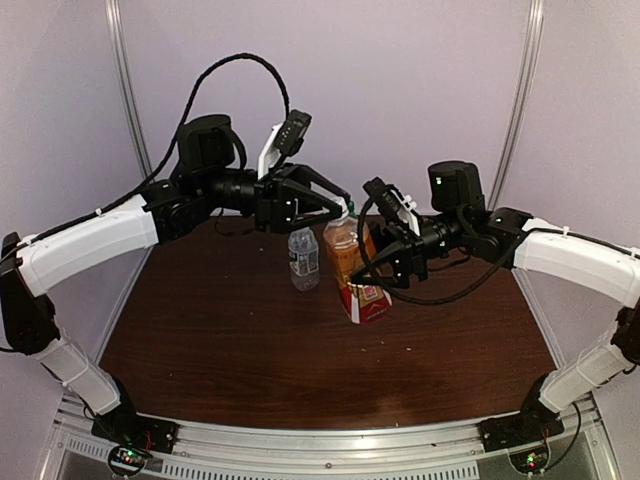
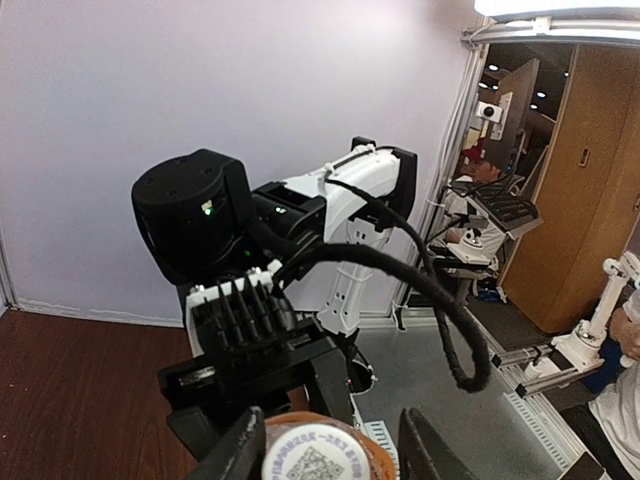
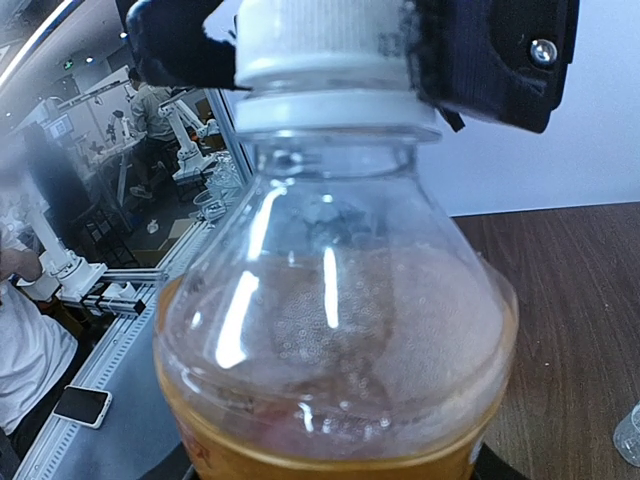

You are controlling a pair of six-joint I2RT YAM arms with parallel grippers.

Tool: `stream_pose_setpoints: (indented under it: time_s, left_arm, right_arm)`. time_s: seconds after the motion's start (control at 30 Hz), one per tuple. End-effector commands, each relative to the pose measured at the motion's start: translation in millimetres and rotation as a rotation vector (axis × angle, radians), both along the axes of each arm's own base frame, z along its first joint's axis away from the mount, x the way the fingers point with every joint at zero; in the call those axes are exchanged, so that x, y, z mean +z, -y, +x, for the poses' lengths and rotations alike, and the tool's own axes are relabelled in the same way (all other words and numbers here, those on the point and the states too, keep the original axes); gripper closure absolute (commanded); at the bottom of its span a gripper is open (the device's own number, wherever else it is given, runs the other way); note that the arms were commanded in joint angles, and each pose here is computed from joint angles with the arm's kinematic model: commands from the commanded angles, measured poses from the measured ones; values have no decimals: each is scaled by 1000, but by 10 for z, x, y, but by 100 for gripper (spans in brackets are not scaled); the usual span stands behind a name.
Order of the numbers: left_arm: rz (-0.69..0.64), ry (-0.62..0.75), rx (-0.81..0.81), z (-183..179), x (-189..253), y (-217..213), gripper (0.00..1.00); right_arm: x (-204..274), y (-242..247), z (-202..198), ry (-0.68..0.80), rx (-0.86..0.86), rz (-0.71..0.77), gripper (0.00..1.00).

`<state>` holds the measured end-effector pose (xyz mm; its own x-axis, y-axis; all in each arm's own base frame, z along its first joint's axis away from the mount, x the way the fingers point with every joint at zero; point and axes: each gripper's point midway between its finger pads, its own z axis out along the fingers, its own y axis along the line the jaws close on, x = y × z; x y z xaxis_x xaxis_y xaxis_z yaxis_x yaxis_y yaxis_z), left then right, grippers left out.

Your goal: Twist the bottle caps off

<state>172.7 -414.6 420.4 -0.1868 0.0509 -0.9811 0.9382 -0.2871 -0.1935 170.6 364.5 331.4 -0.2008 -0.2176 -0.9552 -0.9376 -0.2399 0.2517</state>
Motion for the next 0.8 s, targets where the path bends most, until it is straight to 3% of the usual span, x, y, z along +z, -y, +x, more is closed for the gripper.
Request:
stream_pose_setpoints:
  time_s: [0.0,0.23,0.37,0.6,0.77]
  left_arm:
    - [-52,31,-26,-6,146,-13,57]
    - [-40,21,-11,25,111,-3,74]
    - [-24,3,76,136,111,-2,82]
    - [35,-132,477,737,67,-57,89]
    - [57,-239,685,924,6,-120,97]
  right_arm:
    - [84,-7,14,17,10,26,42]
    - [75,-13,60,24,-22,13,42]
    - [32,-21,222,49,-121,-29,42]
    - [-30,34,642,99,-384,-103,41]
    - [-2,91,848,130,-516,-114,41]
